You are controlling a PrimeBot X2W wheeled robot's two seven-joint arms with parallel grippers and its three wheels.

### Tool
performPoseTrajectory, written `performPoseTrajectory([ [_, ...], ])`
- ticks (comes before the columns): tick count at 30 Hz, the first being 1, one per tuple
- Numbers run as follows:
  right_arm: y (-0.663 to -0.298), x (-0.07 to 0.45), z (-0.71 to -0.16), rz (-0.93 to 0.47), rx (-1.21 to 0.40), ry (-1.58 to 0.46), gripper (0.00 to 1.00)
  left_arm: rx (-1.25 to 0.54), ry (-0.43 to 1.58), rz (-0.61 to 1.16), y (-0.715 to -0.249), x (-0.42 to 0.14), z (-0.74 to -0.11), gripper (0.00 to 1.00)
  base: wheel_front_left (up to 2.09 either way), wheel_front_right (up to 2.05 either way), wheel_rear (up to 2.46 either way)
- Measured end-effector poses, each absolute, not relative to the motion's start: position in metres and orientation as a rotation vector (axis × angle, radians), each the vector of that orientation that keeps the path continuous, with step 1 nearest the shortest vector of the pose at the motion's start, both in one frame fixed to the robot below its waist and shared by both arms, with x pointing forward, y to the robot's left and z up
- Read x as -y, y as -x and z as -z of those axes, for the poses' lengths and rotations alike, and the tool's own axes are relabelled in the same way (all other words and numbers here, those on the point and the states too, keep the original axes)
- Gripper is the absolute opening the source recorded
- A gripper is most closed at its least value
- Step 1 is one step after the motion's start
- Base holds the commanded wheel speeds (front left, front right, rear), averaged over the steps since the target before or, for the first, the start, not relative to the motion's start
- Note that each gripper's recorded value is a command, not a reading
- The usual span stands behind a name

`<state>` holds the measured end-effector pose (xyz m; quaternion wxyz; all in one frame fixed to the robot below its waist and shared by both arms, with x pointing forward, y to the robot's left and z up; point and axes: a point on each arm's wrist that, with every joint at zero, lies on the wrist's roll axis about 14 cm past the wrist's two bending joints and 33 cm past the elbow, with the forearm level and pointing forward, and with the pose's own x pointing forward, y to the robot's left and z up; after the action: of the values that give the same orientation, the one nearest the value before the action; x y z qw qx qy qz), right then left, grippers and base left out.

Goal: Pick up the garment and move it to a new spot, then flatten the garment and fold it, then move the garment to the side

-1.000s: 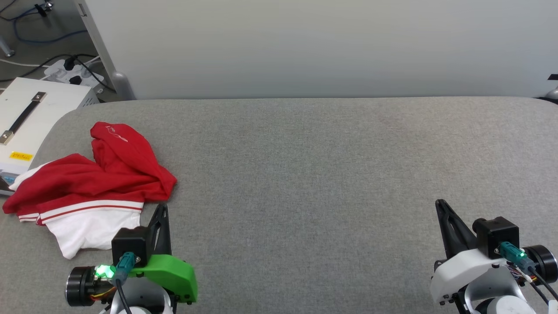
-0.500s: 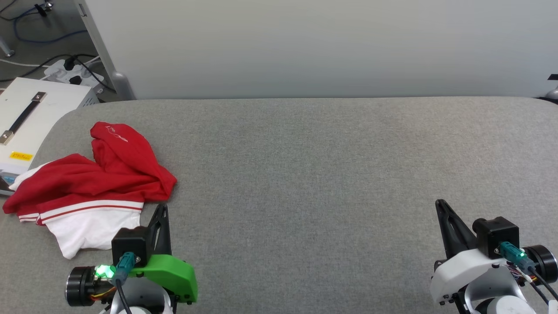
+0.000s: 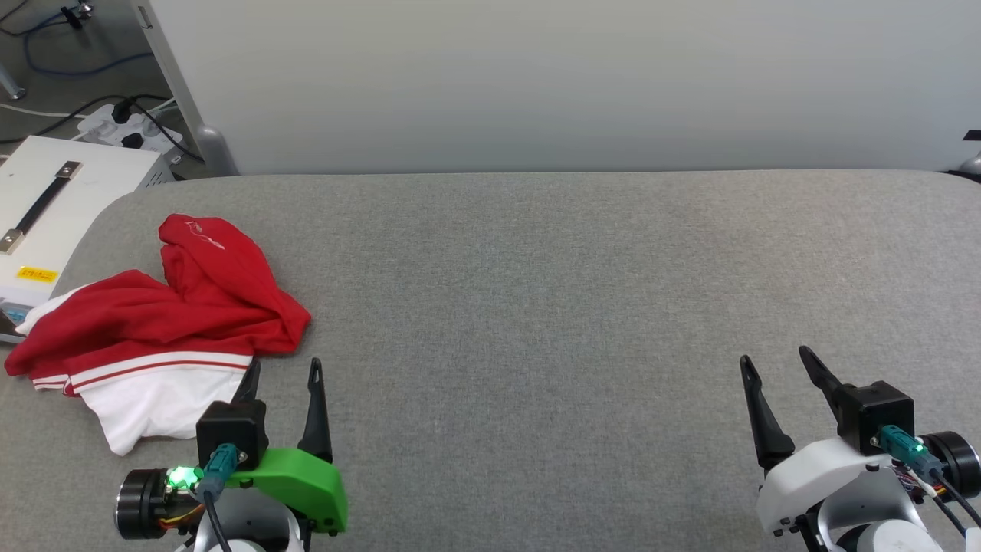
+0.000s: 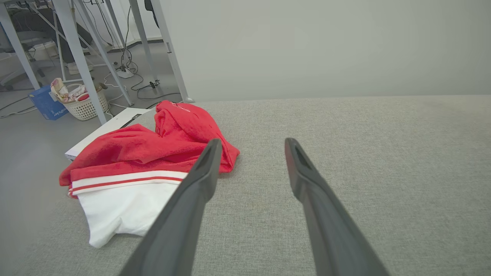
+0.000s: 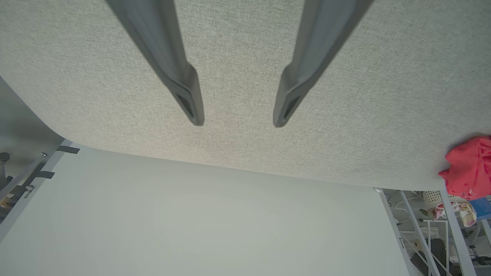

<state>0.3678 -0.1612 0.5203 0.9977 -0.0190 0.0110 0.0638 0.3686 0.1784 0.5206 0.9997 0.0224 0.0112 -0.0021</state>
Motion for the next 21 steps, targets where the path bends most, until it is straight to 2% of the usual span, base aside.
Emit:
performPoseTrajectory([
  [21, -0.369, 0.166, -0.535, -0.113, 0.046, -0.011, 1.0, 0.025, -0.02, -0.004, -0.369, -0.179, -0.528, 1.0, 0.0, 0.0, 0.0],
])
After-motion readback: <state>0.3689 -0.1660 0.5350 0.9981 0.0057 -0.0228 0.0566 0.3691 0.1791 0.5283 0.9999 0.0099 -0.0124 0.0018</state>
